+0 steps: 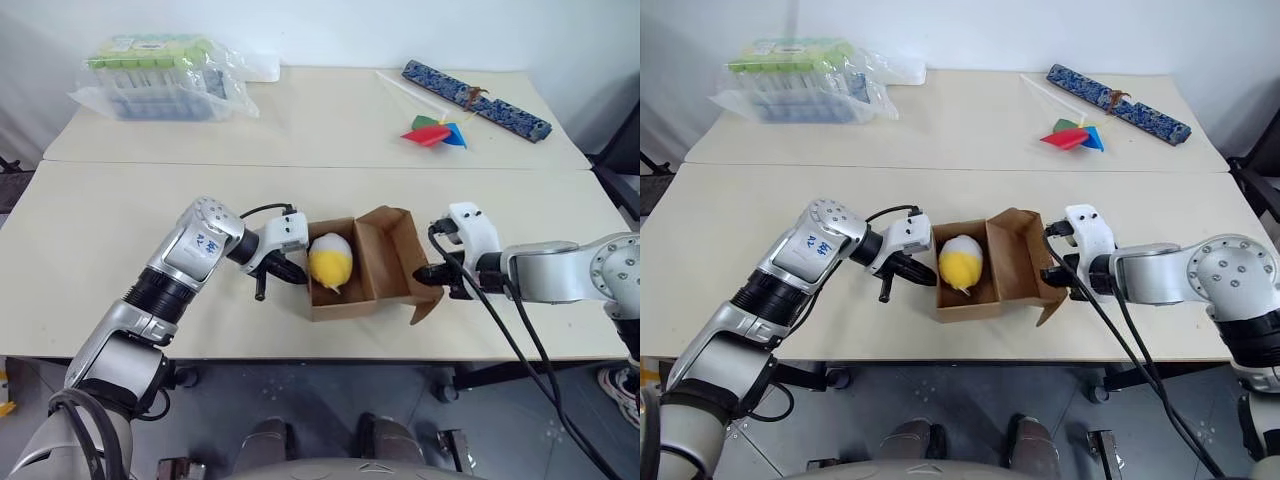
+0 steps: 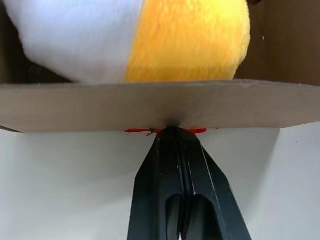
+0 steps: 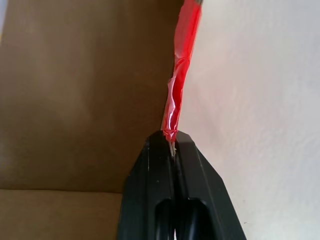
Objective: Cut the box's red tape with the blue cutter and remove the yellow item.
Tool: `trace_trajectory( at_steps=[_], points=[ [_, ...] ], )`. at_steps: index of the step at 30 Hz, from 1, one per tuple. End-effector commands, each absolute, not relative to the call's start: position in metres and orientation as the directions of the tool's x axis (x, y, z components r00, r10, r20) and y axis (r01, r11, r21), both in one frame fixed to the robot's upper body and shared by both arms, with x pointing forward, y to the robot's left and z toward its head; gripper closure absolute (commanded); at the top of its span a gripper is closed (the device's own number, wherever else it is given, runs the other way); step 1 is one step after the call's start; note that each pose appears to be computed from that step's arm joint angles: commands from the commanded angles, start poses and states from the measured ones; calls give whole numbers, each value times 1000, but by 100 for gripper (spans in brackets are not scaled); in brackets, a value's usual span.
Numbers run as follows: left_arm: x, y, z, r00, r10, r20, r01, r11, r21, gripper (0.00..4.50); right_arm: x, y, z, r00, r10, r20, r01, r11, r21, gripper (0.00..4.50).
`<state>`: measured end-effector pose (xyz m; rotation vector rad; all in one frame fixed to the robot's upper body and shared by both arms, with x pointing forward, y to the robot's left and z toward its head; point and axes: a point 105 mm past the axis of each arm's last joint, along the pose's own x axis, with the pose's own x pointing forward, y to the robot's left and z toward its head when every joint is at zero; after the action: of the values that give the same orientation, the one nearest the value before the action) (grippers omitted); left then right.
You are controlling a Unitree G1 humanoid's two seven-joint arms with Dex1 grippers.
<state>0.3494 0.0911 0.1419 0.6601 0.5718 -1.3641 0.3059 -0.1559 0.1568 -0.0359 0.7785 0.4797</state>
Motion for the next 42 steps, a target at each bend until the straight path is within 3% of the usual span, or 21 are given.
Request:
trace_trajectory(
  at_steps=[1, 10, 26, 30, 33, 38, 42],
  points=[
    [351, 94, 153, 142, -685, -715, 989, 65, 133, 450, 308, -159, 168, 644, 402, -651, -466, 881, 83, 318],
    [354, 95, 153, 147, -680, -718, 988, 69, 137, 450, 311, -163, 194, 693, 434, -575, -562, 826, -54, 10],
    [363, 123, 161, 210, -658, -723, 978, 152, 146, 450, 311, -201, 257, 752, 503, -426, -635, 726, -264, 5],
    [370, 148, 199, 318, -675, -666, 947, 257, 191, 368, 291, -186, 269, 668, 627, -400, -736, 637, -230, 0],
    [367, 151, 230, 344, -696, -630, 939, 237, 251, 282, 280, -175, 264, 602, 692, -398, -794, 571, -209, 0],
    [366, 124, 263, 314, -759, -571, 939, 158, 307, 135, 273, -162, 265, 549, 760, -347, -835, 493, -243, 0],
    [357, 86, 264, 202, -774, -600, 950, 5, 313, 18, 270, -157, 262, 527, 787, -320, -846, 447, -292, 0]
  ],
)
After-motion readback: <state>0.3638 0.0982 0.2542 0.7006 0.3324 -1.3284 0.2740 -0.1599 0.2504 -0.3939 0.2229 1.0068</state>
